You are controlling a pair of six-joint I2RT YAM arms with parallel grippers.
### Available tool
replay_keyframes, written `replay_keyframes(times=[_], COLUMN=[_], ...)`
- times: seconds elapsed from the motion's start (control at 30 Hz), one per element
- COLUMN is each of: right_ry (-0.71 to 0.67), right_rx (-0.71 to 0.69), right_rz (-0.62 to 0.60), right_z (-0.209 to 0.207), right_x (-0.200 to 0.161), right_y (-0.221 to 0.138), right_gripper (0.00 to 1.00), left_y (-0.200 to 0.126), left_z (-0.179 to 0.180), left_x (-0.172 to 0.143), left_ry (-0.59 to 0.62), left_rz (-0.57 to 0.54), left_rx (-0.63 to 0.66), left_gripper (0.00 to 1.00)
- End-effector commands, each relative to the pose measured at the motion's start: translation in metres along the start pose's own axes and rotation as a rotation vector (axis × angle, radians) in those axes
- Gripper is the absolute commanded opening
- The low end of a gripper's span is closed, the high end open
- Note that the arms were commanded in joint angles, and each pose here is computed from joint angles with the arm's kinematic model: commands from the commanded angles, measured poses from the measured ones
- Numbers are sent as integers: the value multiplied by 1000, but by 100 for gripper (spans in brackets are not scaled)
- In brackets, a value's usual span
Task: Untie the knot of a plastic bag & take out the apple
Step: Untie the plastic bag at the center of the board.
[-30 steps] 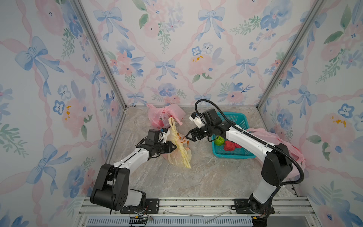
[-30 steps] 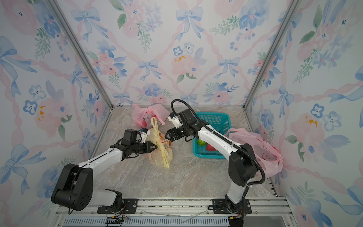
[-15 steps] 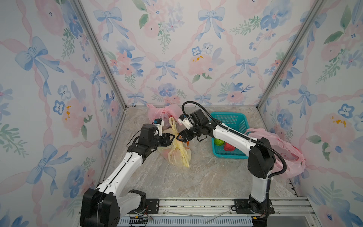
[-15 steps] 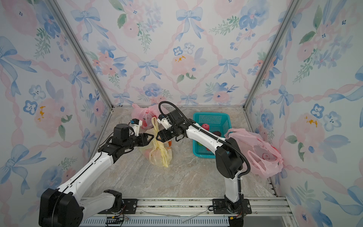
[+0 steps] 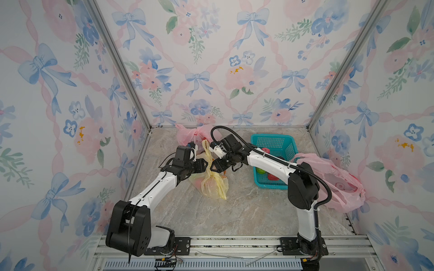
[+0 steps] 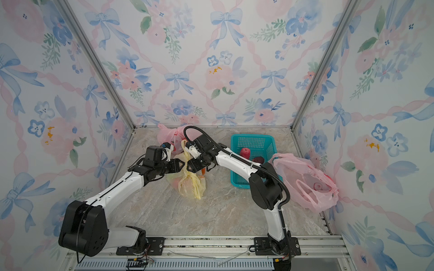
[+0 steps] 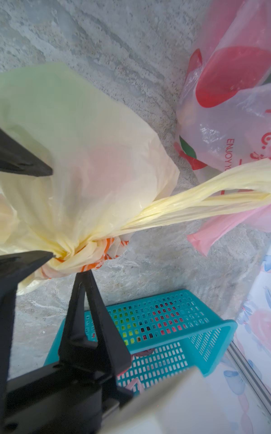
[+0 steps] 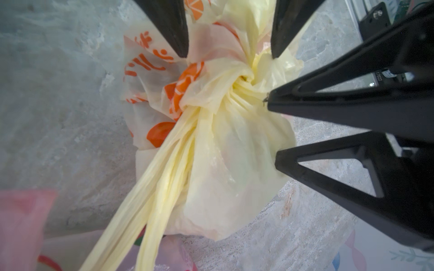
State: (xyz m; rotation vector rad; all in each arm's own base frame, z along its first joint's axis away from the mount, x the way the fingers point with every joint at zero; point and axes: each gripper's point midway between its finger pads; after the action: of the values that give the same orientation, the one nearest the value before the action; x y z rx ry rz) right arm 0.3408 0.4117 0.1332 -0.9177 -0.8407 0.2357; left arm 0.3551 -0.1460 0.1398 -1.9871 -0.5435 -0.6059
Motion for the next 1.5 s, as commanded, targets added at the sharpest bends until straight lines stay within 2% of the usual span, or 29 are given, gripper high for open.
replay_keyframes(times=[0.0,0.27,0.33,0.37,0.5,0.57,0.7,1.03,1.17,1.27,1.47], right_ry=[-1,6,5,4,-8,-13,-18,44,33,26,134], right_rx=[-2,30,29,29,40,45,32,15,125,194,97], right_rz=[39,70,60,53,22,16,-2,-55,-92,-111,-128], right_z=[1,4,6,7,13,16,16,-7,13,29,2], right_x=[-5,-11,-10,-10,-7,-6,-7,-46,-51,-49,-80], right_y=[12,19,17,14,-1,-6,-19,-65,-72,-72,-81], right_gripper=[41,5,0,0,0,0,0,0,4,0,0], left_y=[1,18,25,27,34,37,31,-27,-26,-18,-27], left_z=[-15,-21,-17,-13,-6,-4,5,58,63,65,108], left_x=[12,-5,-14,-18,-28,-29,-15,38,42,42,44], left_ry=[19,9,2,-2,-9,-3,14,-64,-60,-61,-105], left_rz=[-31,40,67,79,108,115,61,-165,-164,-144,-184], left_rx=[-63,-124,-119,-110,-95,-91,-50,20,22,25,170], left_gripper=[52,53,48,44,11,0,0,0,0,0,0])
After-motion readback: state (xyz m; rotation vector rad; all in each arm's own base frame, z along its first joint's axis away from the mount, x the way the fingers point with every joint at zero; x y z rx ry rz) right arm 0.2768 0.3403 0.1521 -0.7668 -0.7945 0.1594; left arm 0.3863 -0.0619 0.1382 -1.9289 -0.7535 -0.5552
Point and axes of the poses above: each gripper's point midway between its finger pads, its own y axis out along the fingers, its own z axis along the line the jaws close on, x = y × z, and after that the axes turned 1 degree about y, right-handed
